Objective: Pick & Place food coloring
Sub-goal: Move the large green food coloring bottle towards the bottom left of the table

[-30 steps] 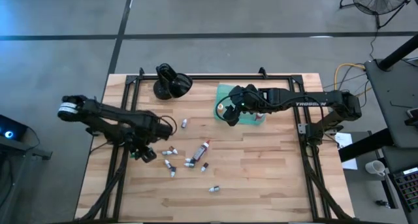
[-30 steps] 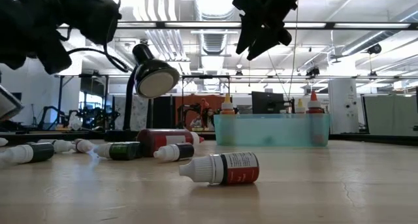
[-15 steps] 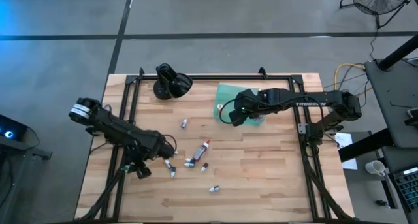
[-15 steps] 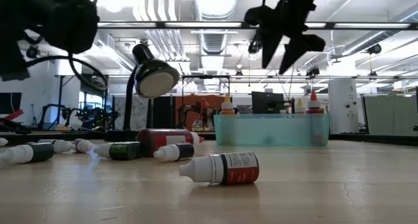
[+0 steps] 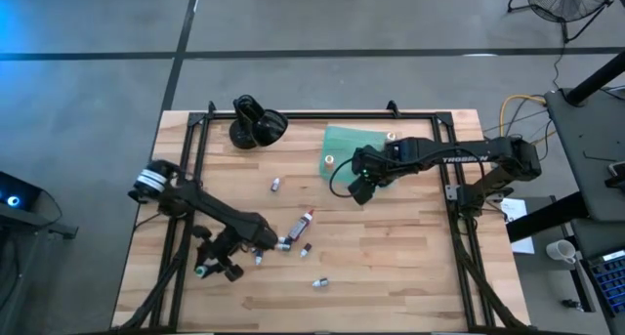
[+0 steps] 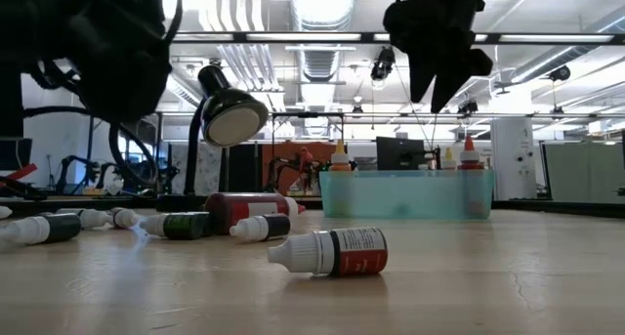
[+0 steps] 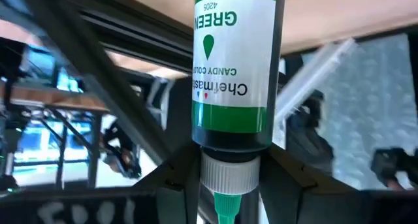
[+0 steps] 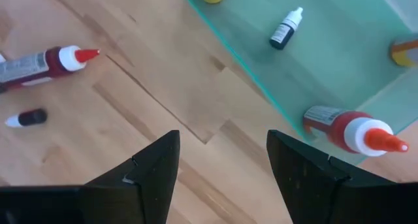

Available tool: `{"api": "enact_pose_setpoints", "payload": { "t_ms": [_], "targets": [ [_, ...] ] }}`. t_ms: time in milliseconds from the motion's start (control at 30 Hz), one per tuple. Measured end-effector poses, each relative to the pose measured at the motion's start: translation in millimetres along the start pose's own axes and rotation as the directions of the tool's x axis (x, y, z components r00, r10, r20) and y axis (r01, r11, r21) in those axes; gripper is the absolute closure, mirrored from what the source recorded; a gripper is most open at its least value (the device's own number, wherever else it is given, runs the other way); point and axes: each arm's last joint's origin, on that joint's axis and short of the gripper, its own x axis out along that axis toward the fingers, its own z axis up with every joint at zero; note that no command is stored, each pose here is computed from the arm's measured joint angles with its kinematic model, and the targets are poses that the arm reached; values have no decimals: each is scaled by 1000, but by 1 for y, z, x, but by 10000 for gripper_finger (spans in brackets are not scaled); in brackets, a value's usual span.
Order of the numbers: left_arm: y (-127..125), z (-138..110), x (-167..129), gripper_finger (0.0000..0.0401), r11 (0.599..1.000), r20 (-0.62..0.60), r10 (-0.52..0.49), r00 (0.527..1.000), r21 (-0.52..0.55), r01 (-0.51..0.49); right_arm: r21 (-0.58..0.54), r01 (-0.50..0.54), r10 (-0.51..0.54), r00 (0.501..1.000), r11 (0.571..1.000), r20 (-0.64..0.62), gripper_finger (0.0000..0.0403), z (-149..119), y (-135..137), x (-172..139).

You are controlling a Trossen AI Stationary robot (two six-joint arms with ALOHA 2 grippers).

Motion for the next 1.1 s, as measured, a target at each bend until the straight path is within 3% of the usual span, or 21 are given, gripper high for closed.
{"api": "enact_pose_setpoints", "payload": {
  "t_ms": [400,1100],
  "targets": [
    [-15,13,8,302,999,-109,-51,993,-21,49,-89,-13,13,1000,996,-5,179,-8,8,-2],
    [-25,30,13,283,998,-54,-60,997,-17,59,-103,-18,18,1000,994,-3,179,-11,11,-2]
  ]
}}
